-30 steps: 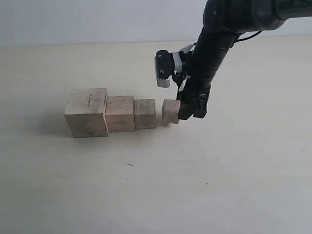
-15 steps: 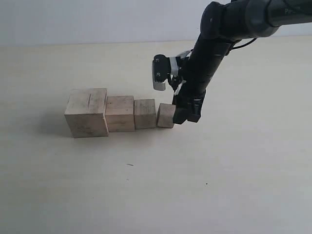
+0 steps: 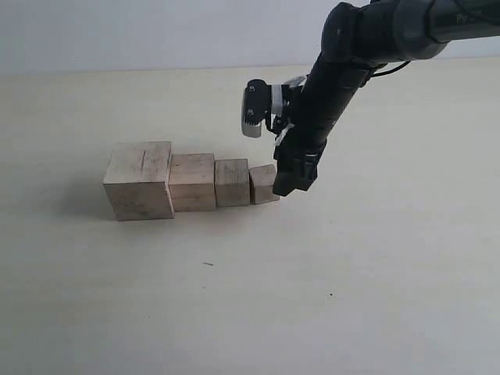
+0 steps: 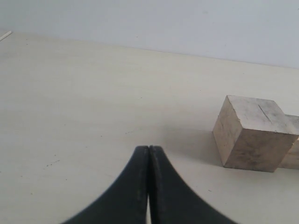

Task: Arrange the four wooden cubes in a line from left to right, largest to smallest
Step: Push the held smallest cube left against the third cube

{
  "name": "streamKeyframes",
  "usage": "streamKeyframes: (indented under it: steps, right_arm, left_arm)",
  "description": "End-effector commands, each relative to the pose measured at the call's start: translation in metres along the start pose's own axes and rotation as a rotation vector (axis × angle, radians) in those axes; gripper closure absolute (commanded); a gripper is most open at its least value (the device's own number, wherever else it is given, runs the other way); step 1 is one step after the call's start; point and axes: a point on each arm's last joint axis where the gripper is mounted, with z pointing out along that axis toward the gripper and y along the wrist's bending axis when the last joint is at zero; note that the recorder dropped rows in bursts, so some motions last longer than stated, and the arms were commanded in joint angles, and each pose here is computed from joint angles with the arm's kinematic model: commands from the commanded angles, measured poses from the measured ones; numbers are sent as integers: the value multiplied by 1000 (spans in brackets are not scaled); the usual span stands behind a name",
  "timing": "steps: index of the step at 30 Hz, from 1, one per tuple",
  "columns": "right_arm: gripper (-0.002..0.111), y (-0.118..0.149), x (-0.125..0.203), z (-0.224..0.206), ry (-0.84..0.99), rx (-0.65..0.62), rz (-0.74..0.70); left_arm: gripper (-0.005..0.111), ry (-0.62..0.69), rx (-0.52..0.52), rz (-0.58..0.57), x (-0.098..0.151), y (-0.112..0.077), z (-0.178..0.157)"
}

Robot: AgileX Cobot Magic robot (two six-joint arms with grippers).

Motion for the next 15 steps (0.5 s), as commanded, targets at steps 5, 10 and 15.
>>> streamKeyframes:
  steps: [5, 10, 15]
  right_arm:
    - [41, 1, 0, -2, 8, -15, 134]
    - [41, 8, 0, -15, 43, -55, 197]
    - [43, 7, 6, -26, 125, -1, 333]
  left_arm:
    - [107, -6, 6, 3, 0, 0, 0]
    - [107, -6, 6, 3, 0, 0, 0]
    - [107, -6, 6, 3, 0, 0, 0]
